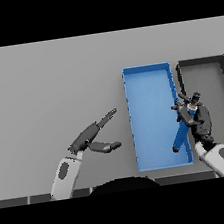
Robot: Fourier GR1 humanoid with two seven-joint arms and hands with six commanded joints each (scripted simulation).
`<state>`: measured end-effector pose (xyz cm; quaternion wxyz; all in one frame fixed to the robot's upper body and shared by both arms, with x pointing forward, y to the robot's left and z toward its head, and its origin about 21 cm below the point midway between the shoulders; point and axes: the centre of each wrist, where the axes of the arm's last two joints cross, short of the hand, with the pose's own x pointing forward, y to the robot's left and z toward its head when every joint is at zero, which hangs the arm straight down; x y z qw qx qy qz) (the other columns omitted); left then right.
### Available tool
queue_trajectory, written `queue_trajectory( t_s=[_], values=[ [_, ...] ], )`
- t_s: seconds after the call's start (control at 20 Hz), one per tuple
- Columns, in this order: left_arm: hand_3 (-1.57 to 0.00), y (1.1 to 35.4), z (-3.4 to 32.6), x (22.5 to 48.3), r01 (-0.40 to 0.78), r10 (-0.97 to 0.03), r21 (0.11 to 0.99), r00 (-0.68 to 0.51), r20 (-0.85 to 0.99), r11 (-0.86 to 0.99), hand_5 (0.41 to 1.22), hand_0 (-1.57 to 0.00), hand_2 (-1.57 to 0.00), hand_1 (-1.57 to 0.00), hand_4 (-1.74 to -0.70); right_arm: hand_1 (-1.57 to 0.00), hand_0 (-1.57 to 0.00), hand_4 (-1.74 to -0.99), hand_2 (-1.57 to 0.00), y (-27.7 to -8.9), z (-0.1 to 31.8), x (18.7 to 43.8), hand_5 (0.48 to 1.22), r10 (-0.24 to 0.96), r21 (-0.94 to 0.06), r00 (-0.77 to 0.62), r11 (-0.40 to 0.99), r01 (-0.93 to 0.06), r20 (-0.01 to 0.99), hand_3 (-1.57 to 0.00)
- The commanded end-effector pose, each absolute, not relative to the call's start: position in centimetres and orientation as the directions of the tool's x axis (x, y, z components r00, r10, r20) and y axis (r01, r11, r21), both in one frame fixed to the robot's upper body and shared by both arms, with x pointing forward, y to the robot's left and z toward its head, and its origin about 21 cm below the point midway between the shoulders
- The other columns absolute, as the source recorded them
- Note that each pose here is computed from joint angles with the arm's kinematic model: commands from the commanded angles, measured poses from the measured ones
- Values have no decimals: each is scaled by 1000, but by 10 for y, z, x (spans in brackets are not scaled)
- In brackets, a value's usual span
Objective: Pick up the blue pipe and place it into the blue bin.
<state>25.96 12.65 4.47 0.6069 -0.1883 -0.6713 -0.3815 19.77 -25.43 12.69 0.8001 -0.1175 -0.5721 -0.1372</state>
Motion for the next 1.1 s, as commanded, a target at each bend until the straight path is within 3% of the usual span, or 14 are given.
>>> queue_trajectory(
  t_s=[0.0, 0.15, 0.2, 0.25, 0.35, 0.4, 0.5, 0.6, 0.7, 1.05],
  values=[
    [1, 130, 45, 257, 713, -205, 283, -197, 959, 641, 420, 1, 1, 1, -886, -1571, -1571, -1741, -1571, -251, 122, 195, 1221, -73, -54, 341, 936, 348, 937, -1127],
    [1, 126, 44, 253, 716, -204, 284, -199, 959, 638, 421, 1, 1, 1, -883, -1548, -1571, -1741, -1571, -252, 104, 193, 1221, -65, -102, 414, 924, 368, 908, -847],
    [1, 123, 46, 254, 715, -212, 291, -201, 957, 636, 421, 1, 1, 1, -882, -1336, -1465, -1678, -1339, -254, 101, 195, 1221, -49, -122, 422, 921, 369, 905, -788],
    [1, 123, 48, 255, 711, -213, 292, -201, 956, 640, 422, 1, 1, 1, -881, -1069, -1172, -1592, -1071, -257, 98, 198, 1221, -41, -140, 440, 918, 371, 897, -630],
    [1, 126, 47, 256, 716, -212, 291, -201, 956, 635, 425, 1, 1, 1, -878, -684, -750, -1413, -685, -258, 95, 197, 1221, -16, -169, 480, 925, 339, 877, -403],
    [1, 124, 46, 258, 716, -227, 291, -187, 956, 634, 427, 1, 1, 1, -878, -547, -599, -1337, -548, -255, 95, 199, 1221, 24, -199, 506, 935, 294, 862, -322],
    [1, 126, 47, 256, 716, -221, 290, -191, 956, 635, 430, 1, 1, 1, -879, -350, -383, -1219, -350, -251, 98, 201, 1137, 114, -258, 541, 946, 198, 833, -206],
    [1, 125, 46, 252, 717, -208, 281, -191, 959, 638, 429, 1, 1, 1, -884, -223, -245, -1142, -224, -248, 98, 201, 1030, 196, -319, 584, 941, 114, 787, -131],
    [1, 125, 48, 254, 713, -211, 282, -190, 959, 641, 428, 1, 1, 1, -886, -143, -156, -1083, -143, -247, 93, 199, 934, 193, -322, 645, 943, 87, 739, -84],
    [1, 124, 48, 253, 709, -215, 290, -196, 957, 643, 429, 1, 1, 1, -887, -29, -32, -1038, -29, -248, 87, 203, 734, 263, -387, 701, 922, 20, 663, -17]
  ],
)
